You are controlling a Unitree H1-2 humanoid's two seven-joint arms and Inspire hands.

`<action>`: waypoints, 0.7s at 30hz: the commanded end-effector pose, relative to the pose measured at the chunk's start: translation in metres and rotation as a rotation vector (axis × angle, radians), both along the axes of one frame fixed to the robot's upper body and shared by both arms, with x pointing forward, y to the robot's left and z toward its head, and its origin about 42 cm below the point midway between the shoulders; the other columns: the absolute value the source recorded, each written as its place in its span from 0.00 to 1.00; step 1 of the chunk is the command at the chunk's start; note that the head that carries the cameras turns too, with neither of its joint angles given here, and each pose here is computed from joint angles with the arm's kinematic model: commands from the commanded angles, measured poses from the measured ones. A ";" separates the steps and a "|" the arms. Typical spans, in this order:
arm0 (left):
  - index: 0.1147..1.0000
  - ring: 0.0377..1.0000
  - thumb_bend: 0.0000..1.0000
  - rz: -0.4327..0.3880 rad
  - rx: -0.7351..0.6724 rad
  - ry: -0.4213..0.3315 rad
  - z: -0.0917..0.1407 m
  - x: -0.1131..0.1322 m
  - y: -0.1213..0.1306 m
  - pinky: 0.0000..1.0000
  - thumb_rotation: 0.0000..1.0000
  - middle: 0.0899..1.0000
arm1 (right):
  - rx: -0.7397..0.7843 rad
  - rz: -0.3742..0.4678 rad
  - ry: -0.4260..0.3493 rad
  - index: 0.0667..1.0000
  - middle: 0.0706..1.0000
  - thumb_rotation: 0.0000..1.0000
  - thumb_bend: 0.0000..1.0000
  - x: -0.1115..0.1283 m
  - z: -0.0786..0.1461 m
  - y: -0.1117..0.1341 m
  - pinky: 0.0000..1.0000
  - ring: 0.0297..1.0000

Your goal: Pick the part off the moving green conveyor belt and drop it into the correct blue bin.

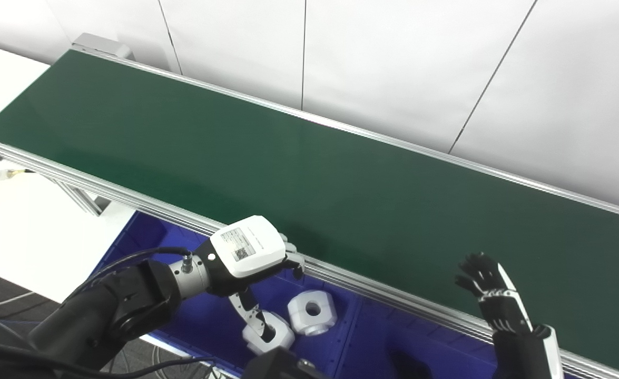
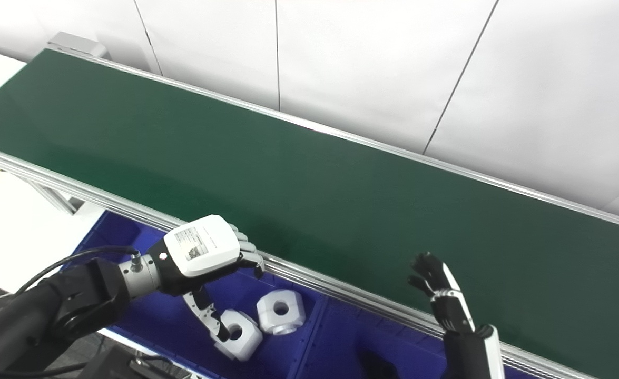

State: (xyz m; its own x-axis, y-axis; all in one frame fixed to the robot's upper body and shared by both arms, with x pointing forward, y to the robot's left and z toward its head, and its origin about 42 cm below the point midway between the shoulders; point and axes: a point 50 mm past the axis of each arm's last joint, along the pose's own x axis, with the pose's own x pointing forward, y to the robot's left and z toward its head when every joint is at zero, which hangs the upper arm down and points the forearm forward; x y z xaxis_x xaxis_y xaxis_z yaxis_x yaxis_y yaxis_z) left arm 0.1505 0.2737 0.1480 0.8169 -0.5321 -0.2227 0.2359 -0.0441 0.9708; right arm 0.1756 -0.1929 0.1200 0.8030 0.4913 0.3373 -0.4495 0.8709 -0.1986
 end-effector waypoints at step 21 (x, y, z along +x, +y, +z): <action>0.64 0.59 0.76 0.067 -0.741 -0.226 0.079 0.037 -0.081 0.49 0.63 0.63 | 0.071 -0.067 -0.143 0.91 0.88 0.98 0.98 0.020 0.034 0.010 0.77 0.84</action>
